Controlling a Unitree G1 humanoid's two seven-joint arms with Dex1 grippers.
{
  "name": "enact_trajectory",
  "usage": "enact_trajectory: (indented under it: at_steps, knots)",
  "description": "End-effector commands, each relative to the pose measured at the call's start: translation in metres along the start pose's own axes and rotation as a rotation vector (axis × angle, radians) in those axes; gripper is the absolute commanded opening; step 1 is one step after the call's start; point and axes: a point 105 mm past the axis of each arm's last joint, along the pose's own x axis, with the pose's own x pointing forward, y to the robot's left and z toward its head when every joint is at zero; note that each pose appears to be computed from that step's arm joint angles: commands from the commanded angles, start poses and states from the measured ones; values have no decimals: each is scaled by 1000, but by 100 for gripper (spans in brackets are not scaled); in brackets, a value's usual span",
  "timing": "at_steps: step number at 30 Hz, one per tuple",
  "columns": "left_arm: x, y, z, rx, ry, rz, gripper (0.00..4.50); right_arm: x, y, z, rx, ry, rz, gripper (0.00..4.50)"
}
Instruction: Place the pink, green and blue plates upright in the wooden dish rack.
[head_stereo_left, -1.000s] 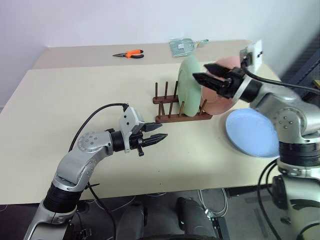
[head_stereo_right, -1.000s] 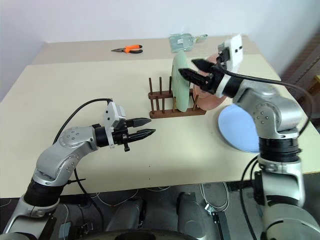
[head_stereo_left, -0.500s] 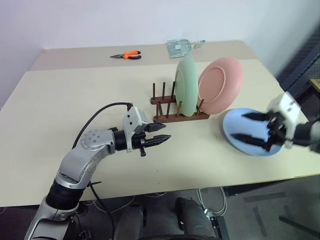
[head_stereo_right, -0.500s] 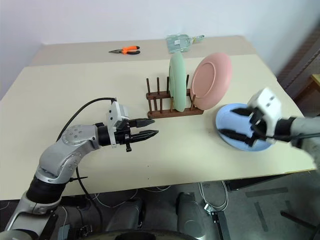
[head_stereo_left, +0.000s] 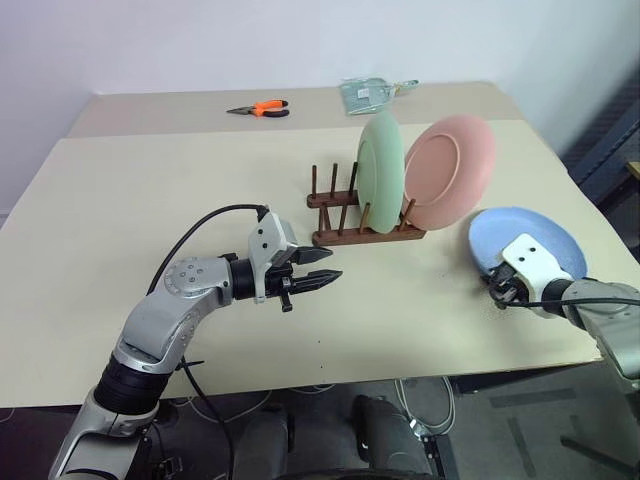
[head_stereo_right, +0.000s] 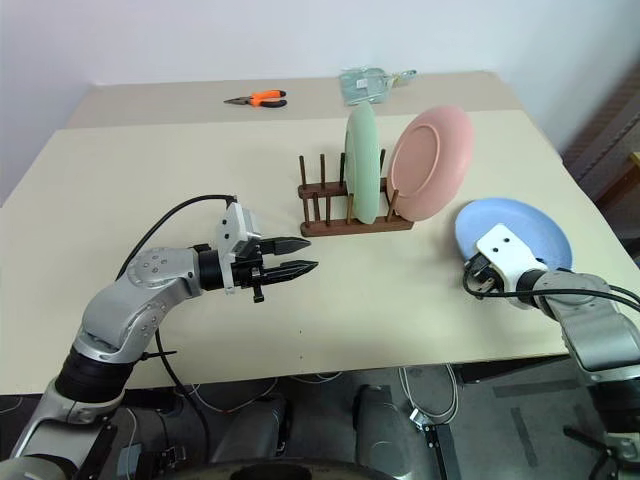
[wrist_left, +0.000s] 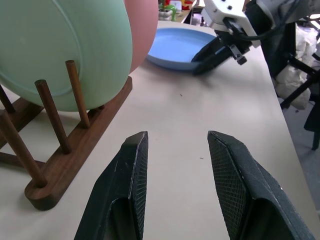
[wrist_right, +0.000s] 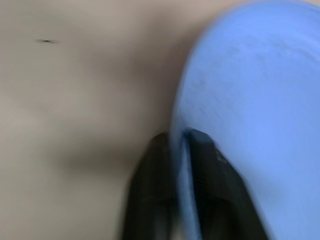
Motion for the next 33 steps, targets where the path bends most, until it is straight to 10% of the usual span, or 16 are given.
enact_trajectory:
  at_steps: [1,8,15,22,33]
  knots:
    - [-1,-4,7,37,-28,-13,193,-7,-44,26,-20,-99,-223,8]
    - [-2,-7,-3,49,11,-24,193,-74,-121,167,-27,-676,-606,8]
    - [-2,-7,-6,45,18,-13,193,-124,-32,281,354,-1260,226,8]
    - [-6,-7,-8,45,28,-7,193,-123,48,316,563,-1240,781,8]
    - [-9,-7,-5,42,28,15,193,-57,89,314,934,-919,848,8]
